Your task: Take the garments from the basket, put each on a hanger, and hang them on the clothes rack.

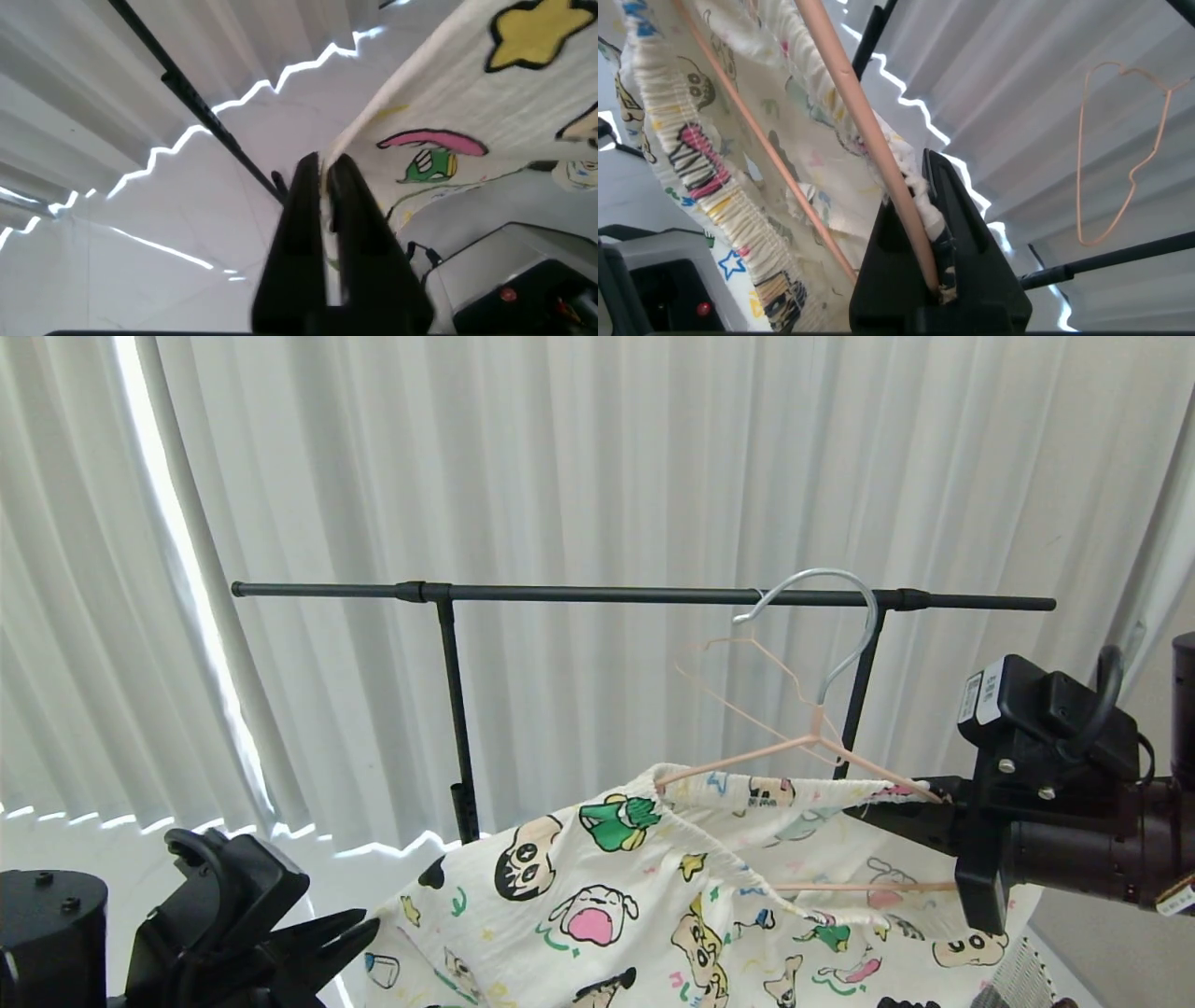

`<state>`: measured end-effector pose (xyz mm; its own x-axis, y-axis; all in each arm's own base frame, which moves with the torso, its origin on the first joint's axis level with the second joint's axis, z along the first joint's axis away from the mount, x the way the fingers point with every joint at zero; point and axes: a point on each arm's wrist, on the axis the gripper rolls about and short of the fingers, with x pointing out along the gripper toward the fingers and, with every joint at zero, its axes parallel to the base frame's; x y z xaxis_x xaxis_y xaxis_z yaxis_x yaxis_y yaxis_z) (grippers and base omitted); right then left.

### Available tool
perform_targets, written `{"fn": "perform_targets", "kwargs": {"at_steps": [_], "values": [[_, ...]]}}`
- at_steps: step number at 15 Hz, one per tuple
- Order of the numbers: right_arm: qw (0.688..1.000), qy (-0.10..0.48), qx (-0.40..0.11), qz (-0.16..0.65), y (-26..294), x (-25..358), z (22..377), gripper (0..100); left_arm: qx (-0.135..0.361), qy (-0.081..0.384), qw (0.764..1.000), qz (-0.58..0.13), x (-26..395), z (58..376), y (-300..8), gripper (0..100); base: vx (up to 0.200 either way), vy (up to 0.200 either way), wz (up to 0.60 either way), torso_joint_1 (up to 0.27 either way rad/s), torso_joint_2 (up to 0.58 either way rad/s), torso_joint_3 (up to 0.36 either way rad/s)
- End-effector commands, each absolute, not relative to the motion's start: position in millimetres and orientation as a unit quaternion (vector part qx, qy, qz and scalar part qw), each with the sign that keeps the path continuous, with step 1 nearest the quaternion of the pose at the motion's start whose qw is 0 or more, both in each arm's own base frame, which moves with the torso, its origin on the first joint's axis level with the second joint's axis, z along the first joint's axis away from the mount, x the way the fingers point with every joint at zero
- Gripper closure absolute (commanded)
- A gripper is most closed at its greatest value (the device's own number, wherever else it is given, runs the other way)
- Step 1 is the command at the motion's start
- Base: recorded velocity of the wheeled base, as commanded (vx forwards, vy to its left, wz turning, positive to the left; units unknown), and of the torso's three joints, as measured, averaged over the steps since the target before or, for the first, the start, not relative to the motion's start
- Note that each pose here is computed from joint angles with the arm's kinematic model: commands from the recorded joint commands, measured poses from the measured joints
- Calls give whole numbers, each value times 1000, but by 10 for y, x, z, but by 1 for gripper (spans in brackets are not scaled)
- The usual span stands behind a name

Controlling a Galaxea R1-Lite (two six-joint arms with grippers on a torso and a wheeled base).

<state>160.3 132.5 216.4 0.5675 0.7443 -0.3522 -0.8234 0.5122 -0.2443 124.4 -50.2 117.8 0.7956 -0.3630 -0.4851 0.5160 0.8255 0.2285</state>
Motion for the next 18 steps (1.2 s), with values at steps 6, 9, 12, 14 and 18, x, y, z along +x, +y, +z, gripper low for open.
{"fn": "perform_targets", "kwargs": {"at_steps": [6,9,12,14,18], "values": [[863,103,-194,454,1324,1600,2159,100,172,196,936,-235,1176,1223,-476,0,0,0,0,0,0,0],[872,118,-182,439,1296,1626,2138,100,161,182,941,-233,1143,1265,-463,0,0,0,0,0,0,0],[892,148,-141,404,1287,1662,2123,100,137,164,950,-228,1110,1340,-450,0,0,0,0,0,0,0],[907,168,-146,358,1233,1719,2069,100,127,140,957,-221,1128,1451,-449,0,0,0,0,0,0,0],[928,257,-143,230,1130,1733,1970,100,51,96,993,-52,1454,1935,-156,0,0,0,0,0,0,0]]}}
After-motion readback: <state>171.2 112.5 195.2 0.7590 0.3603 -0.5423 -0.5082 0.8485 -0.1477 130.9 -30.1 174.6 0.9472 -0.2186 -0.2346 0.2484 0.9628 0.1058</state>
